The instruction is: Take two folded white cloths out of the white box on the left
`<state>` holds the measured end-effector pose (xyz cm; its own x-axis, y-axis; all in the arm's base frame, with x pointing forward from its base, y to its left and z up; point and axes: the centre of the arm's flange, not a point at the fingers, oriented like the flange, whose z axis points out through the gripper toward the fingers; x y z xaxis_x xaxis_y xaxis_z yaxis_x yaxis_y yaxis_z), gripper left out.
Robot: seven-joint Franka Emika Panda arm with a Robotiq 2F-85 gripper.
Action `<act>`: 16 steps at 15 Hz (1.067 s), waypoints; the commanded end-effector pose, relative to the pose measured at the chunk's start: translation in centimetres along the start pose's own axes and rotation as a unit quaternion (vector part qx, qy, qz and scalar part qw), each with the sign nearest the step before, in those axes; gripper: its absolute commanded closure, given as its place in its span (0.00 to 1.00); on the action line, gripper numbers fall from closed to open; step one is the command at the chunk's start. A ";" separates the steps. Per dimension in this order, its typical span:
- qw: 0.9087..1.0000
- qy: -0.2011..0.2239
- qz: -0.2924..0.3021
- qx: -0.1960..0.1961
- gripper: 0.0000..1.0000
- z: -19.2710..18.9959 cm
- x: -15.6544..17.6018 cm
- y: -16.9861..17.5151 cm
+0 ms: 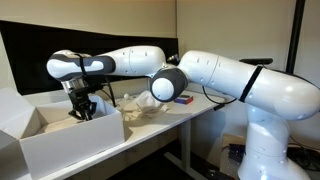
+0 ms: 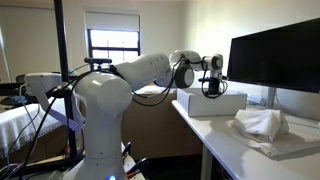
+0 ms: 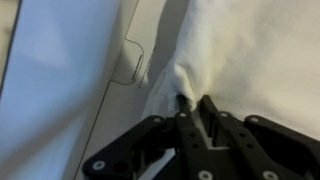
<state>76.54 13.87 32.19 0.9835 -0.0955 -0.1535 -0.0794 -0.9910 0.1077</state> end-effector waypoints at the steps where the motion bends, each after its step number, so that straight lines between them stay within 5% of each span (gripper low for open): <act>1: 1.000 -0.012 -0.025 0.011 0.95 -1.1 2.6 -0.7; 16: 0.996 0.042 -0.062 0.040 0.90 -10.5 -0.4 -0.4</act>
<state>76.15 14.82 39.49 0.9973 -0.0038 -0.0735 -0.0013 -0.9994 0.0344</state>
